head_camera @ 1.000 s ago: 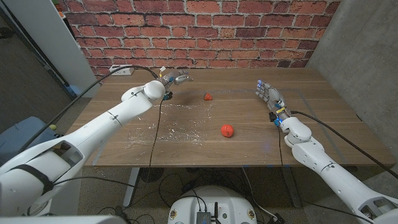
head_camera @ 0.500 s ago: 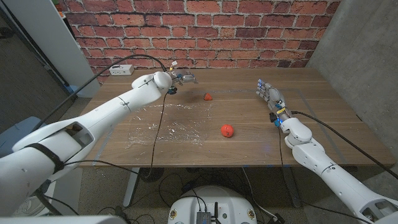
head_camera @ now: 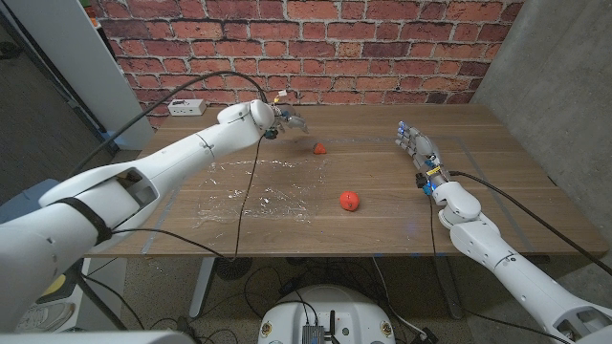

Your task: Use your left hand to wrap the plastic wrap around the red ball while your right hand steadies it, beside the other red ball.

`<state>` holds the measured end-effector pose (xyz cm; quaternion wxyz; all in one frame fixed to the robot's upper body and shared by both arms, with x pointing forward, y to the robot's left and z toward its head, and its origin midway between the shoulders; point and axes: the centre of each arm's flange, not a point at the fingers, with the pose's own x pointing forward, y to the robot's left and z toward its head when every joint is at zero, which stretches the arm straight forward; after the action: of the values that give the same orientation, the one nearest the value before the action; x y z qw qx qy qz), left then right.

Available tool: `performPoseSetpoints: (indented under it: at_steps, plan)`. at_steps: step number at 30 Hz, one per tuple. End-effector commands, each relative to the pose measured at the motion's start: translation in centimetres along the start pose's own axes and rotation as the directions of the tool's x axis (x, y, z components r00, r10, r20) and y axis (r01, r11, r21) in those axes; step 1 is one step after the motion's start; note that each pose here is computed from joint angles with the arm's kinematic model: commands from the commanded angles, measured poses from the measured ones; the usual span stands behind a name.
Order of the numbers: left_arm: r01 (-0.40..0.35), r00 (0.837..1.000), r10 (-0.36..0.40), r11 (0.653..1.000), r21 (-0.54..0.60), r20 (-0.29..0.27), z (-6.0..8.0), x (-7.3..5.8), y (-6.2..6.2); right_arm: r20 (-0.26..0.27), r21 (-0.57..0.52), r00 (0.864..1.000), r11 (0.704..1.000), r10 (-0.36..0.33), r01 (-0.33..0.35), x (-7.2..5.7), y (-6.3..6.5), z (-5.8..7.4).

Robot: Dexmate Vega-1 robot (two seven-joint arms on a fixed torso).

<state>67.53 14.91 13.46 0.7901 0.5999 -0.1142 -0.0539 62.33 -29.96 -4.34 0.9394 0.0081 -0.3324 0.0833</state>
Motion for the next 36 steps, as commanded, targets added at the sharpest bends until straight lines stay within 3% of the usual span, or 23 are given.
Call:
performPoseSetpoints:
  at_steps: [1,20,36]
  plan:
    - [0.035,0.998,-0.025,0.985,0.171,-0.06,2.5,1.0,0.3,0.008,0.008,1.0,1.0,-0.017,0.016,-0.5,-0.5,-0.3]
    - [0.082,0.995,-0.056,0.932,0.352,-0.085,5.9,2.9,-0.7,0.017,0.028,0.999,0.998,-0.051,0.051,-1.7,-1.3,-0.9]
    - [0.077,0.996,-0.051,0.89,0.449,-0.071,7.5,3.0,-2.7,0.021,0.034,0.998,0.998,-0.061,0.061,-1.9,-1.5,-1.2]
